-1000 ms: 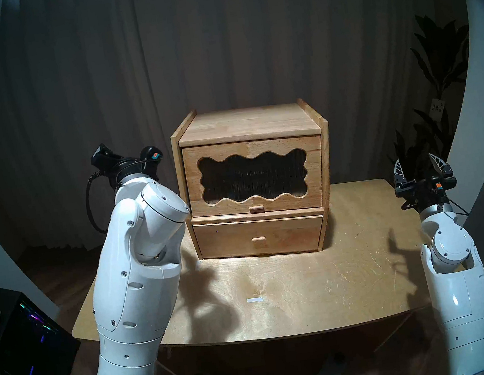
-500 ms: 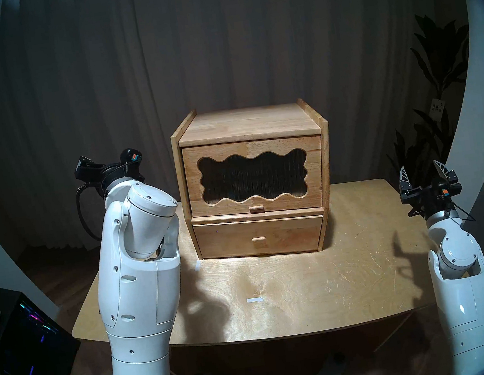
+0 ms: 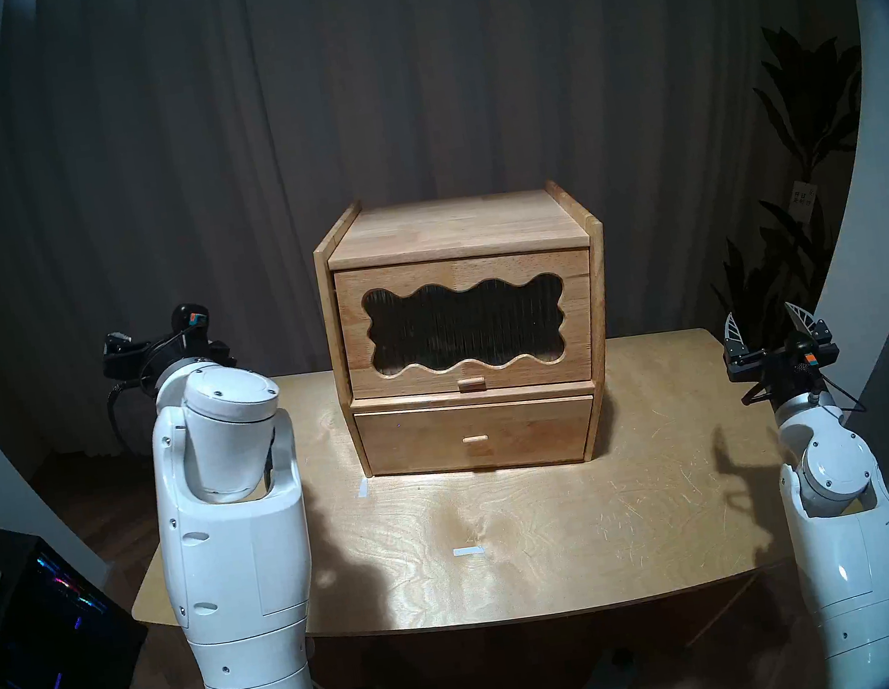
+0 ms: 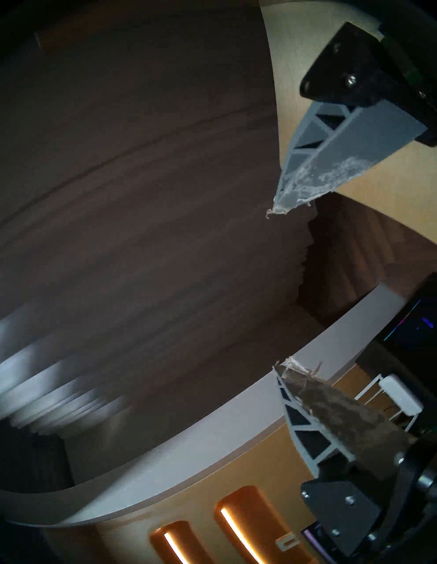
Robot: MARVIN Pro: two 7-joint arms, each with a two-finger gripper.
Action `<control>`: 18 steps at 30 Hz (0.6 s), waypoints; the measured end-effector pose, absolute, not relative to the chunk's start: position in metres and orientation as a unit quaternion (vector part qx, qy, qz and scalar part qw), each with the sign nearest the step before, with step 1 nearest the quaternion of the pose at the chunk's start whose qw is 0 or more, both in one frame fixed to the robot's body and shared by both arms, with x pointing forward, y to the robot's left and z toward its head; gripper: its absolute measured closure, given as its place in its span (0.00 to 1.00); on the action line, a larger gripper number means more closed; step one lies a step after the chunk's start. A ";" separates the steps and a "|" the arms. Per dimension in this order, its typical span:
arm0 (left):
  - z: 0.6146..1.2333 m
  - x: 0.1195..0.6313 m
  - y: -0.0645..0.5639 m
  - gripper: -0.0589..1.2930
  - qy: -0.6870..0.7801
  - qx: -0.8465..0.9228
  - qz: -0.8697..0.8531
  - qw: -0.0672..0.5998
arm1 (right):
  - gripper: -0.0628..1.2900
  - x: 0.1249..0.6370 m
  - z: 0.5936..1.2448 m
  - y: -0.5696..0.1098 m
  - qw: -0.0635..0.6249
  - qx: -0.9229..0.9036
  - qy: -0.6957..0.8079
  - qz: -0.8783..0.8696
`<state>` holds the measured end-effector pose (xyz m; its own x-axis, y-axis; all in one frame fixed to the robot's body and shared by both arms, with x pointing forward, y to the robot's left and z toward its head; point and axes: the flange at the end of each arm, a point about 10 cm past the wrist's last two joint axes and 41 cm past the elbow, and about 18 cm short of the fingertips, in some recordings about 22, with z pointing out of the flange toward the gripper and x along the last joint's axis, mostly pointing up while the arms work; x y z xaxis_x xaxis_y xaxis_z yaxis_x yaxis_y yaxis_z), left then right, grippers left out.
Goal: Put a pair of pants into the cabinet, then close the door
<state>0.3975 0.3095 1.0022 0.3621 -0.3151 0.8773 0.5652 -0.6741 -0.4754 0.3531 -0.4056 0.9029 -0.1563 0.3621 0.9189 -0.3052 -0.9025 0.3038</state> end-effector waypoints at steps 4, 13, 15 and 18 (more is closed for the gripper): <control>0.988 0.398 0.330 0.03 -0.109 -0.756 -0.554 0.332 | 0.03 0.353 0.901 -0.410 0.221 0.613 0.020 0.758; 0.953 0.408 0.353 0.03 -0.136 -0.799 -0.552 0.194 | 0.03 0.353 0.901 -0.418 0.225 0.613 0.007 0.758; 0.949 0.415 0.350 0.03 -0.137 -0.804 -0.561 0.142 | 0.03 0.355 0.901 -0.417 0.221 0.613 0.005 0.759; 0.952 0.424 0.342 0.03 -0.131 -0.800 -0.580 0.082 | 0.03 0.359 0.898 -0.408 0.207 0.615 0.010 0.761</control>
<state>0.4243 0.3418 0.9522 0.2932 0.1155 0.9491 0.3050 -0.9521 0.0216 0.3595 -0.4085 0.8980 -0.1570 0.3274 0.9318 -0.3017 -0.9143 0.2704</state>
